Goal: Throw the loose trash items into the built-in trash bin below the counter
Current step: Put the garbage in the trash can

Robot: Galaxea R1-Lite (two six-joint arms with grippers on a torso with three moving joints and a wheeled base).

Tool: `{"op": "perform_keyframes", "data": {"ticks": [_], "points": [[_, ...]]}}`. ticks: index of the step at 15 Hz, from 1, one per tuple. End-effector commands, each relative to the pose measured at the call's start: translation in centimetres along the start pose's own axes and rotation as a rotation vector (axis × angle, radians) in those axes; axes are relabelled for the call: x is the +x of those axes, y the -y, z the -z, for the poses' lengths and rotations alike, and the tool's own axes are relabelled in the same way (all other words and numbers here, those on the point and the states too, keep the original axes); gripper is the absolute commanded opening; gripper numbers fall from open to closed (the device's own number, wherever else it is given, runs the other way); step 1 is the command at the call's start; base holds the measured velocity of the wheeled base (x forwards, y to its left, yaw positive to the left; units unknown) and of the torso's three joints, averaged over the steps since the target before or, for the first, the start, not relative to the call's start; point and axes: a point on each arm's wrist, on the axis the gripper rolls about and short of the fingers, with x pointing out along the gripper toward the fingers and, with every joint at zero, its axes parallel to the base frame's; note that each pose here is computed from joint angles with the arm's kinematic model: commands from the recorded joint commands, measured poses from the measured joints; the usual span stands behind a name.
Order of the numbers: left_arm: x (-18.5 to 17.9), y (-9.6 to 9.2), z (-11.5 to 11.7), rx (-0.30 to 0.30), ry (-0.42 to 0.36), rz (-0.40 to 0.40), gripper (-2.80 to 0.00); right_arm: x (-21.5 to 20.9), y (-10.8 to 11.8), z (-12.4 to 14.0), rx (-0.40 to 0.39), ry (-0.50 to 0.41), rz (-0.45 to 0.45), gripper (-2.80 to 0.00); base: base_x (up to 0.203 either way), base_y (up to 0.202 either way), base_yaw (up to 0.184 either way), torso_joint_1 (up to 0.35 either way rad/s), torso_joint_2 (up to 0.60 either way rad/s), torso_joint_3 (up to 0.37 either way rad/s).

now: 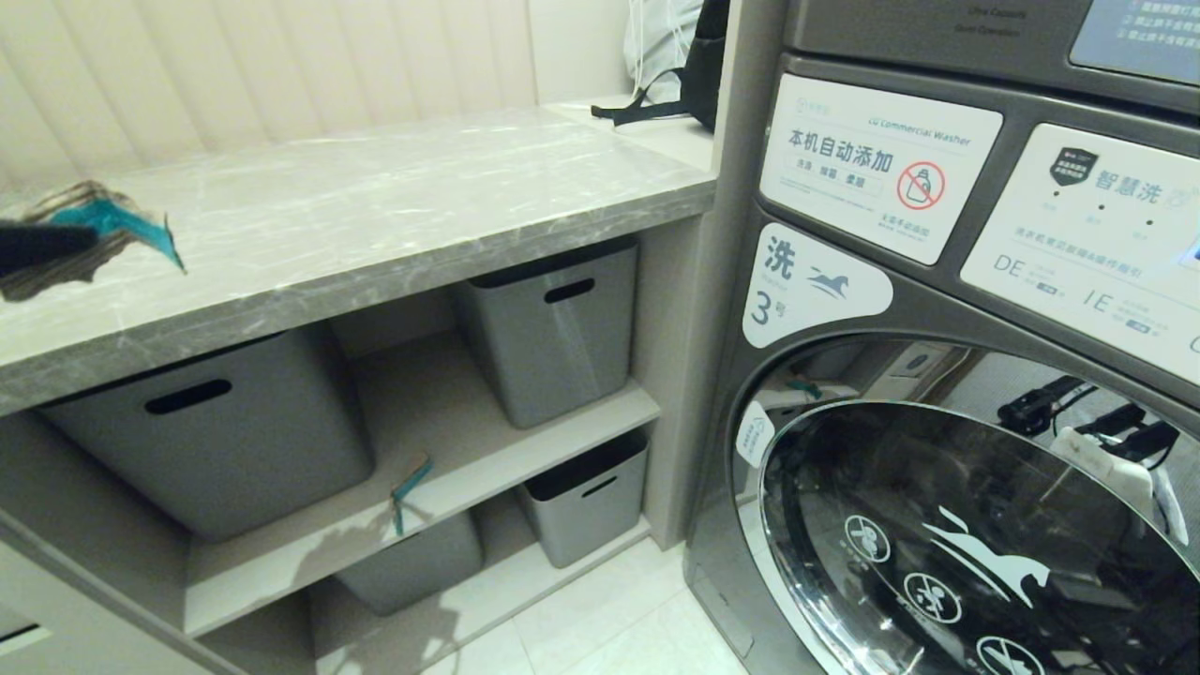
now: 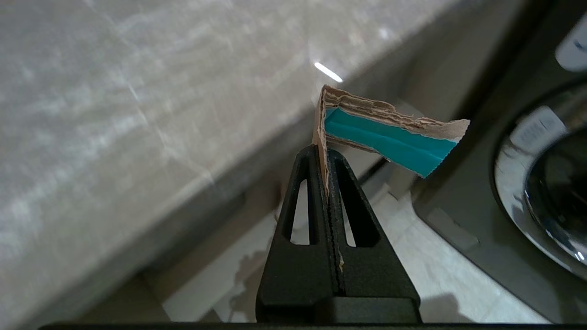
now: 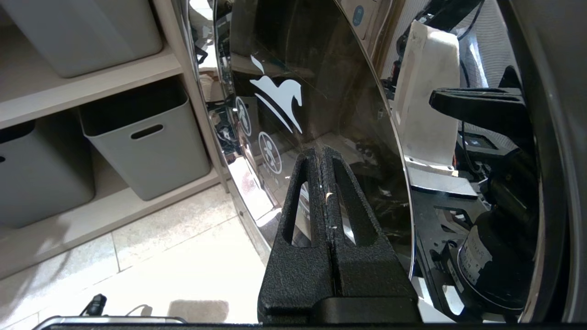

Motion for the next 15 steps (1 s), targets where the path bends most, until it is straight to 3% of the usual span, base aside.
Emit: {"op": "perform_keyframes", "data": {"ticks": [1, 5, 10, 13, 15], "points": [[-5.4, 1.0, 2.3, 0.008, 0.071, 0.006, -2.80, 0.0, 0.0, 0.0, 0.000, 0.000, 0.000, -2.80, 0.000, 0.000, 0.000, 0.000, 0.00, 0.000], [-9.0, 2.7, 10.6, 0.009, 0.081, 0.040, -2.80, 0.0, 0.0, 0.0, 0.000, 0.000, 0.000, -2.80, 0.000, 0.000, 0.000, 0.000, 0.00, 0.000], [-10.5, 4.3, 20.1, 0.041, 0.174, 0.053, -2.80, 0.0, 0.0, 0.0, 0.000, 0.000, 0.000, -2.80, 0.000, 0.000, 0.000, 0.000, 0.00, 0.000], [-9.3, 4.7, 23.1, 0.057, 0.220, 0.043, -2.80, 0.0, 0.0, 0.0, 0.000, 0.000, 0.000, -2.80, 0.000, 0.000, 0.000, 0.000, 0.00, 0.000], [-9.1, 4.7, 23.7, 0.057, 0.223, 0.028, -2.80, 0.0, 0.0, 0.0, 0.000, 0.000, 0.000, -2.80, 0.000, 0.000, 0.000, 0.000, 0.00, 0.000]]}}
